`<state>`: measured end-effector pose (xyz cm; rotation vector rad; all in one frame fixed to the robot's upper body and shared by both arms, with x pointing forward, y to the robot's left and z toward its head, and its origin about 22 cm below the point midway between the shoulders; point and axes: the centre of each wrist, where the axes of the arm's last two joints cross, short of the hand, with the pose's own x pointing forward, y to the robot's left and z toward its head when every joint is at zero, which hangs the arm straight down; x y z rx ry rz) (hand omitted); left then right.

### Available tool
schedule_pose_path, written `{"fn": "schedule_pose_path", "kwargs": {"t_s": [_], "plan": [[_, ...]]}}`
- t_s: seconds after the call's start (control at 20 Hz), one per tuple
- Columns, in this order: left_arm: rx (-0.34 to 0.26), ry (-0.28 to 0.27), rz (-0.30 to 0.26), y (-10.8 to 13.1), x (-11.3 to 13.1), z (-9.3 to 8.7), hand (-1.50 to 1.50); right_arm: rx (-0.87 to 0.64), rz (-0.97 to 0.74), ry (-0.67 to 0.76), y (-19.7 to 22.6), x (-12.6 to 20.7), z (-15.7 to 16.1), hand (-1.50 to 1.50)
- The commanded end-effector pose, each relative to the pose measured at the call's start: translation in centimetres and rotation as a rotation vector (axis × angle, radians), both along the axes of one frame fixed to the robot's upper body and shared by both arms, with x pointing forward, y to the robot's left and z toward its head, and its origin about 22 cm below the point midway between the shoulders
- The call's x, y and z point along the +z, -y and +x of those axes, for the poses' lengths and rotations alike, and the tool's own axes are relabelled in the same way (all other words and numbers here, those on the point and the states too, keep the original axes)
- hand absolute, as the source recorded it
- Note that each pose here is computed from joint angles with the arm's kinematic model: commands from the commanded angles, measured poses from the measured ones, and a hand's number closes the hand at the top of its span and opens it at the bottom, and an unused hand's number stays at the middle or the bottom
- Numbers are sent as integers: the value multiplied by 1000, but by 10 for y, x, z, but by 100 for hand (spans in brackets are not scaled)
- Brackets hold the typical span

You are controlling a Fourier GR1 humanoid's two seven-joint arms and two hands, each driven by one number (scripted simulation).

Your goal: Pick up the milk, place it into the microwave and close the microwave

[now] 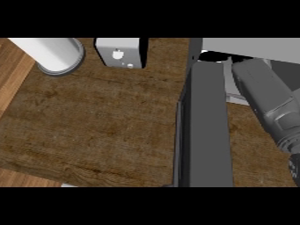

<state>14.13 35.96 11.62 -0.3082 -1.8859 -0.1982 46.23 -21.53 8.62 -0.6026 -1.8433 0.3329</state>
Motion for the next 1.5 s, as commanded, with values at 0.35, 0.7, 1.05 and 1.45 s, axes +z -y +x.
{"fn": "schedule_pose_path", "kwargs": {"t_s": [0.35, 0.7, 1.05, 1.45], "plan": [[-12, -62, -23, 7, -26, -6, -150, -48, 105, 71, -5, -2, -1, -150], [-64, -62, -30, 22, -43, -5, -150, 4, 120, -5, 31, -28, -14, -150], [-205, -97, -36, 40, -60, 3, -150, 200, 323, -49, 46, -60, -30, -150], [-352, -162, 33, 66, -84, 15, -150, 350, 582, -114, 22, -111, -57, -150]]}}
